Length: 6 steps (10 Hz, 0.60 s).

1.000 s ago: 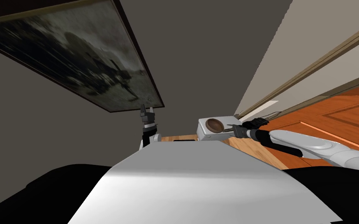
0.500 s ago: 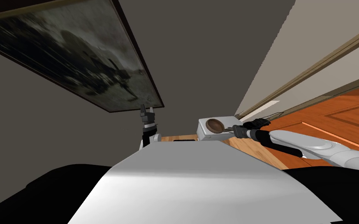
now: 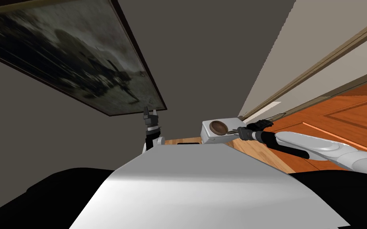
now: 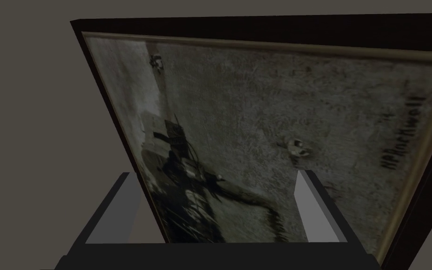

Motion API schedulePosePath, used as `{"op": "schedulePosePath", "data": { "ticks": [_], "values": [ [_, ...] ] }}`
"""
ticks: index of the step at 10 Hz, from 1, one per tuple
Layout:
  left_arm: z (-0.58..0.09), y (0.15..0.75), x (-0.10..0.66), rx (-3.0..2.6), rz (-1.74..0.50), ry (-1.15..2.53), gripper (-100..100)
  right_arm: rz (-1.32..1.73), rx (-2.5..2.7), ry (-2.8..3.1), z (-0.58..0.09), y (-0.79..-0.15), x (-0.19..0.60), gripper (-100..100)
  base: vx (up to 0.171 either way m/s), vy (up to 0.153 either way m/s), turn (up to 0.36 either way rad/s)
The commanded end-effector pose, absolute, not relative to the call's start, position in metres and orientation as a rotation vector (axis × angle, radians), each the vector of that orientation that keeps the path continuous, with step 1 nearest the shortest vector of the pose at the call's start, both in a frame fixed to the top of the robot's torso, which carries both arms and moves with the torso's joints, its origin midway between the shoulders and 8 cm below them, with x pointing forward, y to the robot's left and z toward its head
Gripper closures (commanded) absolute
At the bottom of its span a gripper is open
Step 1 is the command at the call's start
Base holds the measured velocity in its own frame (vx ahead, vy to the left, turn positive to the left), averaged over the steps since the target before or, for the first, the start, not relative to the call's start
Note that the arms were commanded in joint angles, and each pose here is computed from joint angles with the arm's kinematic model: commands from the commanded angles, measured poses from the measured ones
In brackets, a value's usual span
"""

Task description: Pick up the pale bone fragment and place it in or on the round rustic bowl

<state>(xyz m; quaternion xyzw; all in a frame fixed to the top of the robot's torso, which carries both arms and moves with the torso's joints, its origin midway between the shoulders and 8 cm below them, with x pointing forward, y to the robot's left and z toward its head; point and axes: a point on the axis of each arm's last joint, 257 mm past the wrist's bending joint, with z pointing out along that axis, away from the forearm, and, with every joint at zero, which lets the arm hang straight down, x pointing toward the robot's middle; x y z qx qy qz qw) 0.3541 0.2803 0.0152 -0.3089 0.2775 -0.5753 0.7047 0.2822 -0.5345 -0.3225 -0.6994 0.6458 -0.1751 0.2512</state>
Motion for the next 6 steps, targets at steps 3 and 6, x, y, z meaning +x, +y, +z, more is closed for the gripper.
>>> {"op": "schedulePosePath", "data": {
  "ticks": [3,6],
  "values": [
    [0.015,0.280,0.354,-0.687,-1.279,0.617,0,-0.552,-1.939,1.641,-0.277,-0.531,0.328,100,-0.162,0.043,-0.134],
    [0.015,0.280,0.354,-0.687,-1.279,0.617,0,-0.568,-1.960,1.592,-0.260,-0.525,0.344,100,-0.119,0.060,-0.077]
  ]
}}
